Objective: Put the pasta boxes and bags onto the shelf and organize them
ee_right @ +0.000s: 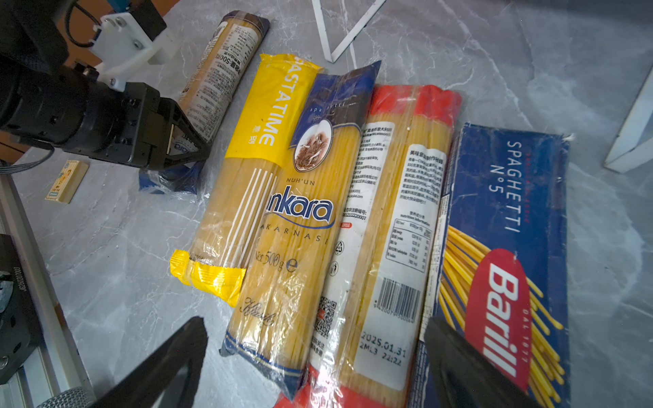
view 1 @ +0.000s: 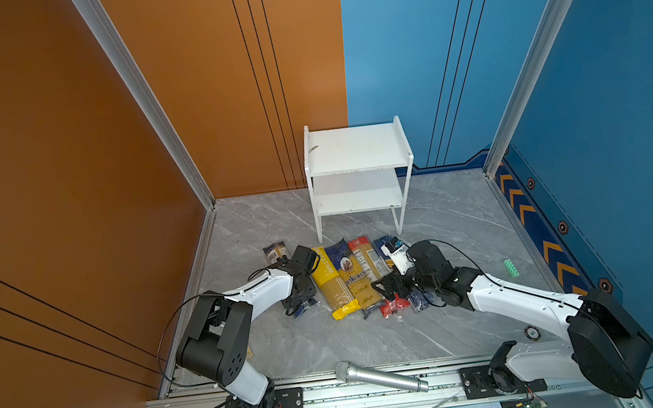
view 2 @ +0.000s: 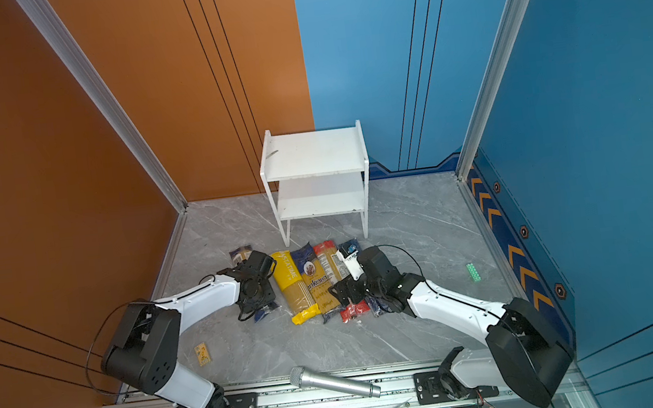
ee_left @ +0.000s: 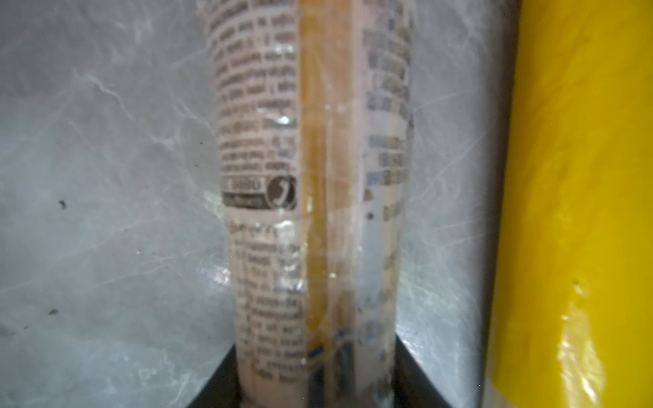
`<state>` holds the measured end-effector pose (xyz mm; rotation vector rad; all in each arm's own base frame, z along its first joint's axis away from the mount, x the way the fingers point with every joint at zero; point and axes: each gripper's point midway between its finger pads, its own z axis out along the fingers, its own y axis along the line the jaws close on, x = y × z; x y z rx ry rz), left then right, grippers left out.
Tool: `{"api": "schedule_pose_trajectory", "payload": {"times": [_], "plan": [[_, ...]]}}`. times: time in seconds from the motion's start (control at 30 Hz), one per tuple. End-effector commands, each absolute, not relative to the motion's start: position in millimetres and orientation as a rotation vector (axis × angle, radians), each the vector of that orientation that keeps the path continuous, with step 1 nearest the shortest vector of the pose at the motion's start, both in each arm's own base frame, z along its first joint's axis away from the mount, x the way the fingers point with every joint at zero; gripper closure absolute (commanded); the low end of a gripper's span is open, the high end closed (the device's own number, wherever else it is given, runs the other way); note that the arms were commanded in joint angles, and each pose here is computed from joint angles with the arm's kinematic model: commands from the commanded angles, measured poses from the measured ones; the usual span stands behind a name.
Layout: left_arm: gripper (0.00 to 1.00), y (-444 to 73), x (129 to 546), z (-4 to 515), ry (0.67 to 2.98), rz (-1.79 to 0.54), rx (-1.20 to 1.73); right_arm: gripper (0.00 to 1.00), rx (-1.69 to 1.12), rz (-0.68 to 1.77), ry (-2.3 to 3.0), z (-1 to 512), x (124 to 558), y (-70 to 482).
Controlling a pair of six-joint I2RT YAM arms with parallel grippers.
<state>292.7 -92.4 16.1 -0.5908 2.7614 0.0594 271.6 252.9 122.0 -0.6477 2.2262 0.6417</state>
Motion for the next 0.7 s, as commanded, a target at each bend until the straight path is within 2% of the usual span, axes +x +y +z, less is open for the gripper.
{"api": "schedule_pose_trajectory", "payload": {"times": [0.0, 0.13, 0.23, 0.3, 0.67], "plan": [[0.67, -95.9, 244.4, -30.3, 2.98, 0.071, -0.598, 0.06, -0.63, 0.668, 2.223, 124.9, 267.5, 250.9], [0.85, -98.5, 242.9, -34.7, 2.991, 0.036, -0.599, 0.06, -0.626, 0.66, 2.226, 125.3, 267.4, 249.5], [0.92, -99.6, 242.1, -36.8, 3.0, 0.025, -0.595, 0.06, -0.622, 0.659, 2.225, 125.9, 267.7, 249.2], [1.0, -99.8, 241.7, -38.2, 3.004, 0.02, -0.592, 0.06, -0.62, 0.657, 2.225, 126.2, 268.1, 249.0], [1.0, -110.8, 248.6, -22.5, 2.958, -0.102, -0.531, 0.06, -0.606, 0.634, 2.234, 125.5, 270.6, 246.9]]}}
